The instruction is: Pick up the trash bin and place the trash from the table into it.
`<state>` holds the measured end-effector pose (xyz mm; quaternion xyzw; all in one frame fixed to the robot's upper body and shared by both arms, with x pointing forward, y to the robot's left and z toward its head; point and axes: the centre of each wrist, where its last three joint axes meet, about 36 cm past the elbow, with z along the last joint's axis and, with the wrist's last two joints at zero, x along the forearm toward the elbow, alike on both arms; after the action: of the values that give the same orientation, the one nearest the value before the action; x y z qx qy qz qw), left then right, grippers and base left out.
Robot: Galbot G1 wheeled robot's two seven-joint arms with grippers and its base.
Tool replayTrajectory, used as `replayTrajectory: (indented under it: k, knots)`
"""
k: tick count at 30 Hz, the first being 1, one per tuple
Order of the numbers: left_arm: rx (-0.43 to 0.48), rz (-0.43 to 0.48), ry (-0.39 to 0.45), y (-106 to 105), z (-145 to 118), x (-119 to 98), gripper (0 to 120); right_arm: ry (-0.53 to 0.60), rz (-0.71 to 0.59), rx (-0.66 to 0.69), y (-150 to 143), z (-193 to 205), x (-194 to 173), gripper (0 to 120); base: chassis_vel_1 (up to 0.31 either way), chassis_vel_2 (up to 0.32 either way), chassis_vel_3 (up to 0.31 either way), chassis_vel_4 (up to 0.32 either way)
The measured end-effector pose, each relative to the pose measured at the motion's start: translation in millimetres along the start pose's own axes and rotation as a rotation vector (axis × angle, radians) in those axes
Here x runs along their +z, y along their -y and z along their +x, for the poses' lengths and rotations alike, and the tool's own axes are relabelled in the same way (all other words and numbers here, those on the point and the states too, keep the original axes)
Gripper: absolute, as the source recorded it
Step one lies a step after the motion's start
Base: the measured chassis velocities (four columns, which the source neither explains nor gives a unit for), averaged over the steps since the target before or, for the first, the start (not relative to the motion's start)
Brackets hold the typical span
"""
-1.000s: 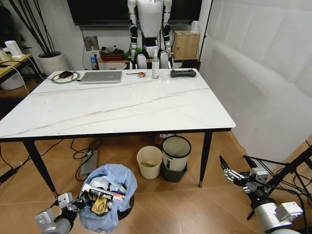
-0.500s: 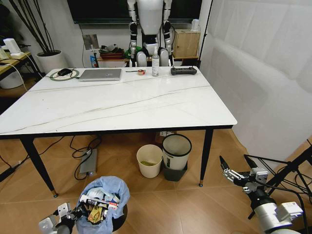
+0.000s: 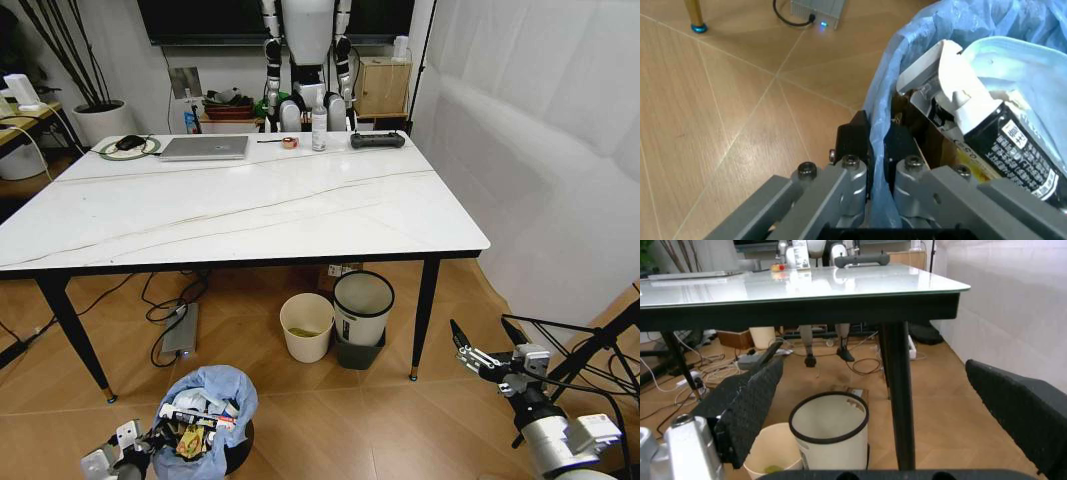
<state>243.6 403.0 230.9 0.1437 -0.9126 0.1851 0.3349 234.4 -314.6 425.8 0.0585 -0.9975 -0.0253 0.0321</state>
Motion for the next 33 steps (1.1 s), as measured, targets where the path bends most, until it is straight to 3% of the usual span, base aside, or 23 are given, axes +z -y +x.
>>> replayTrajectory:
  k: [33]
  knots:
    - [0.007,0.005,0.030,-16,-23,26,0,0.000,0.000,0.000,0,0,0,100,0.000,0.000,0.000,0.000]
